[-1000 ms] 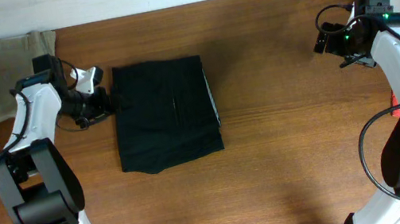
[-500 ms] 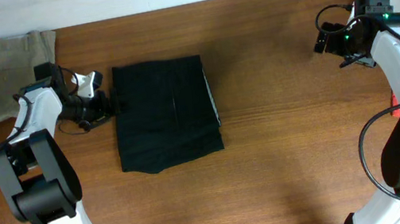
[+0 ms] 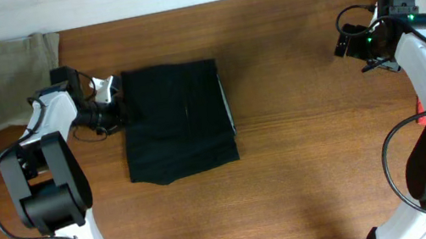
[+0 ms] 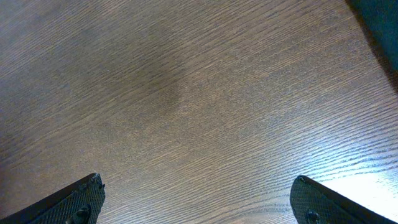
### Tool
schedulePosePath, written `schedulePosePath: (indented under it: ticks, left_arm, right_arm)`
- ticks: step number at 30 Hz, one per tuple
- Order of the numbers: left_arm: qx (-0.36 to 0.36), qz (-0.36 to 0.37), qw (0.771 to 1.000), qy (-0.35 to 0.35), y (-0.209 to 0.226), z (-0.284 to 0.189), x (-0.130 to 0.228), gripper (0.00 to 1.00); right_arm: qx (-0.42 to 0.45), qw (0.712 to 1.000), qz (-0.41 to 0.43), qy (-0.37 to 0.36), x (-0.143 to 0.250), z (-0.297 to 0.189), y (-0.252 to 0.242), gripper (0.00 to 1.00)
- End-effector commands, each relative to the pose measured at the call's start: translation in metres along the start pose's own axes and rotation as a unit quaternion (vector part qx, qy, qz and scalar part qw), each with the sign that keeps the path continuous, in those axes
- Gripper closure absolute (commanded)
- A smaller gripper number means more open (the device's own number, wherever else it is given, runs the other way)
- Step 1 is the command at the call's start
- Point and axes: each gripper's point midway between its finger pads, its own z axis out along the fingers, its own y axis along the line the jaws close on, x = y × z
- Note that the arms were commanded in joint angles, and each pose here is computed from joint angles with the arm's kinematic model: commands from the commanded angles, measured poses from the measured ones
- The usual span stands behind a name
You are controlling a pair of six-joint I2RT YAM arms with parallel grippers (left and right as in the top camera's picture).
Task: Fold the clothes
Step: 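Carry the folded trousers with the left gripper onto the khaki trousers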
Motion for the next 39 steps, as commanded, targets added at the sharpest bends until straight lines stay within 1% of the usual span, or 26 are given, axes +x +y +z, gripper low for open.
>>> schedulePosePath:
  ticks: [1, 2, 3, 4, 5, 6, 10, 12, 14, 16, 20, 25, 27, 29, 31, 32, 33, 35, 37, 39]
  left_arm:
    - [-0.016, -0.006, 1.0, 0.023, 0.015, 0.019, 0.01, 0.68]
    - [-0.026, -0.011, 0.999, 0.025, 0.018, 0.019, 0.011, 0.73]
    - [-0.042, -0.026, 0.998, 0.026, 0.024, 0.019, 0.012, 0.76]
    - [-0.069, -0.041, 0.996, 0.028, 0.032, 0.017, 0.013, 0.84]
    - [-0.088, -0.04, 0.995, 0.028, 0.038, 0.015, 0.011, 0.95]
    - [-0.095, -0.038, 0.994, 0.027, 0.039, 0.012, 0.009, 0.99]
    - [-0.118, -0.022, 0.993, 0.011, 0.028, -0.017, -0.019, 0.99]
    - [-0.129, 0.003, 0.992, 0.011, 0.018, -0.033, -0.029, 0.99]
    - [-0.185, 0.012, 0.983, 0.007, 0.023, -0.052, -0.04, 0.99]
    - [-0.223, 0.02, 0.975, -0.003, 0.025, -0.07, -0.05, 0.99]
    - [-0.249, 0.053, 0.966, -0.042, 0.017, -0.098, -0.077, 0.99]
    - [-0.34, 0.062, 0.934, -0.086, 0.029, -0.14, -0.102, 0.99]
    - [-0.366, 0.061, 0.923, -0.106, 0.037, -0.153, -0.112, 0.99]
    - [-0.375, 0.063, 0.916, -0.13, 0.042, -0.161, -0.122, 0.99]
    - [-0.381, 0.081, 0.909, -0.148, 0.042, -0.166, -0.133, 0.99]
    - [-0.393, 0.087, 0.902, -0.154, 0.045, -0.171, -0.137, 0.99]
    - [-0.423, 0.088, 0.886, -0.166, 0.051, -0.182, -0.144, 0.99]
    - [-0.459, 0.083, 0.865, -0.184, 0.057, -0.197, -0.151, 0.99]
    - [-0.474, 0.091, 0.85, -0.21, 0.06, -0.209, -0.163, 0.99]
    - [-0.478, 0.09, 0.841, -0.237, 0.063, -0.221, -0.173, 0.99]
  right_arm:
    - [-0.001, 1.0, -0.003, -0.021, -0.011, -0.012, 0.001, 0.01]
    - [-0.001, 1.0, -0.003, -0.021, -0.012, -0.012, 0.001, 0.01]
    - [-0.001, 1.0, -0.003, -0.021, -0.012, -0.012, 0.001, 0.01]
    - [-0.001, 1.0, -0.003, -0.021, -0.012, -0.012, 0.001, 0.01]
    - [-0.001, 1.0, -0.003, -0.021, -0.012, -0.012, 0.001, 0.01]
    - [-0.001, 1.0, -0.003, -0.021, -0.012, -0.012, 0.001, 0.01]
    - [-0.001, 1.0, -0.003, -0.021, -0.012, -0.012, 0.001, 0.01]
    - [-0.001, 1.0, -0.003, -0.021, -0.012, -0.012, 0.001, 0.01]
    - [-0.001, 1.0, -0.003, -0.021, -0.011, -0.012, 0.001, 0.01]
    - [-0.001, 1.0, -0.003, -0.021, -0.012, -0.012, 0.001, 0.01]
    - [-0.001, 1.0, -0.003, -0.022, -0.012, -0.012, 0.001, 0.01]
    - [-0.001, 1.0, -0.003, -0.021, -0.012, -0.012, 0.001, 0.01]
    - [-0.001, 1.0, -0.003, -0.021, -0.012, -0.012, 0.001, 0.01]
    - [-0.001, 1.0, -0.003, -0.021, -0.011, -0.012, 0.001, 0.01]
    - [-0.001, 1.0, -0.003, -0.021, -0.012, -0.012, 0.001, 0.01]
    - [-0.001, 1.0, -0.003, -0.021, -0.012, -0.012, 0.001, 0.01]
    - [-0.001, 1.0, -0.003, -0.021, -0.012, -0.012, 0.001, 0.01]
    - [-0.001, 1.0, -0.003, -0.021, -0.011, -0.012, 0.001, 0.01]
    - [-0.001, 1.0, -0.003, -0.022, -0.012, -0.012, 0.001, 0.01]
    - [-0.001, 1.0, -0.003, -0.022, -0.012, -0.012, 0.001, 0.01]
